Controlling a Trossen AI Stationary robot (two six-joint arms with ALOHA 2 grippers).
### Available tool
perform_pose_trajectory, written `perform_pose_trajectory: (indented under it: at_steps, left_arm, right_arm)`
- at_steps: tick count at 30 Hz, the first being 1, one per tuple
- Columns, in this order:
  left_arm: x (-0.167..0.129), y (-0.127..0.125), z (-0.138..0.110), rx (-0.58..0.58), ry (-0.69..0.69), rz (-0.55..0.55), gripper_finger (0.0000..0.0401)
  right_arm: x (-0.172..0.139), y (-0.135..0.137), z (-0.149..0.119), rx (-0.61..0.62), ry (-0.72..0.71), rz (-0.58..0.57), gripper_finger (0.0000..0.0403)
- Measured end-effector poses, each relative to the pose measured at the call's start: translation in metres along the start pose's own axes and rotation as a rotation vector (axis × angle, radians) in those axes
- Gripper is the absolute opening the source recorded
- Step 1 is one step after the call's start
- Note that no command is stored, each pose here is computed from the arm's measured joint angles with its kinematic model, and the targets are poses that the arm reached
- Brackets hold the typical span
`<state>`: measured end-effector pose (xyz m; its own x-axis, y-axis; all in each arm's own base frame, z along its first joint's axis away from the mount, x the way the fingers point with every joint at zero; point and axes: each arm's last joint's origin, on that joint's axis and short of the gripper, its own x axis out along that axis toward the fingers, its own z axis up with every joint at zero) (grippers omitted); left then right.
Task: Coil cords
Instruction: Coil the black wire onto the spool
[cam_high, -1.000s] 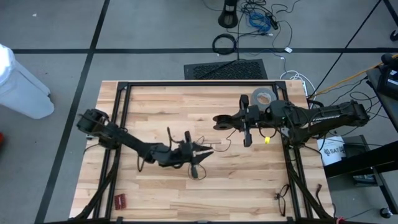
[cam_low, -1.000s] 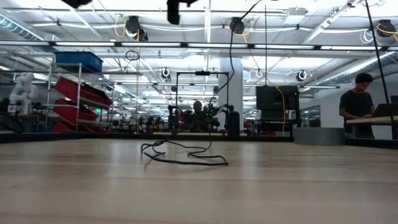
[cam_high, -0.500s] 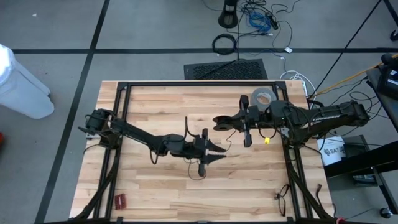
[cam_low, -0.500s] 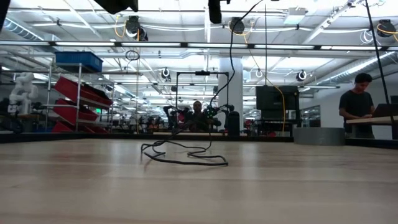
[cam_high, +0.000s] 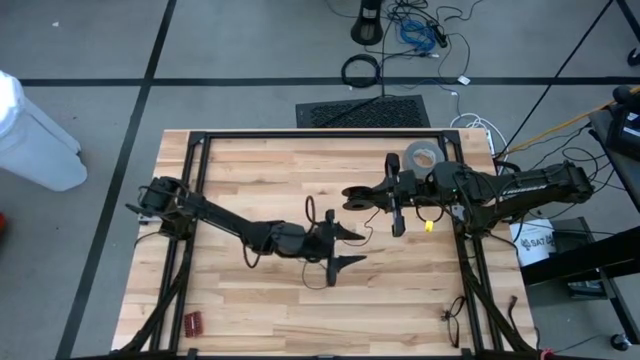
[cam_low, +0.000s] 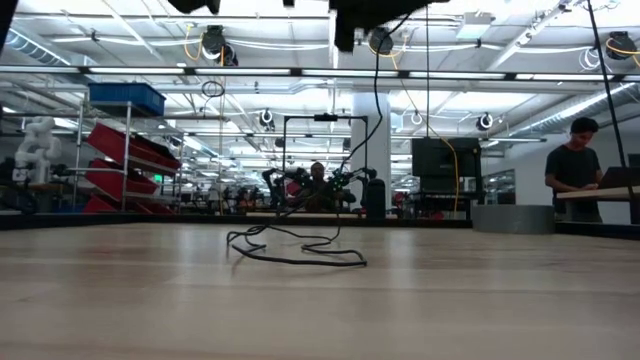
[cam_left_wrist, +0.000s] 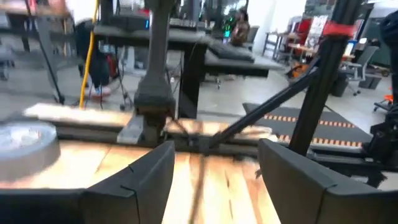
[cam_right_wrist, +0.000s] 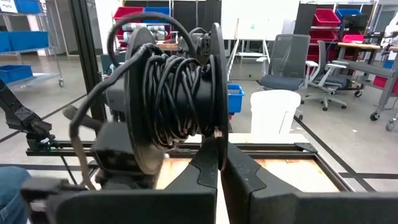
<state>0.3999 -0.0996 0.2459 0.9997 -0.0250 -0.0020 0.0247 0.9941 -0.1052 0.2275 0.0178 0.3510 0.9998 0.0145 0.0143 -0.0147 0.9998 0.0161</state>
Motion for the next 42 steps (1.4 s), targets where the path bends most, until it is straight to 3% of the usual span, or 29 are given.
perform_pose_trajectory:
  at_steps: [6, 17, 28, 42]
  left_arm:
    - [-0.0043, -0.0072, 0.0062, 0.037, -0.015, 0.008, 0.0231]
    - [-0.0057, -0.0075, 0.0088, 0.029, -0.017, 0.009, 0.0181]
    - [-0.0034, -0.0033, 0.0035, -0.044, 0.025, -0.023, 0.0178]
    - [-0.0015, 0.0001, -0.0002, -0.039, 0.022, 0.033, 0.0169]
  right_arm:
    - [0.0000, 0.0000, -0.0004, 0.000, 0.004, 0.000, 0.0000]
    - [0.0000, 0.0000, -0.0008, -0.001, 0.008, -0.001, 0.0000]
    - [0.0000, 0.0000, -0.0007, -0.001, 0.007, -0.001, 0.0000]
    - [0.0000, 0.0000, -0.0007, -0.005, 0.007, 0.000, 0.0000]
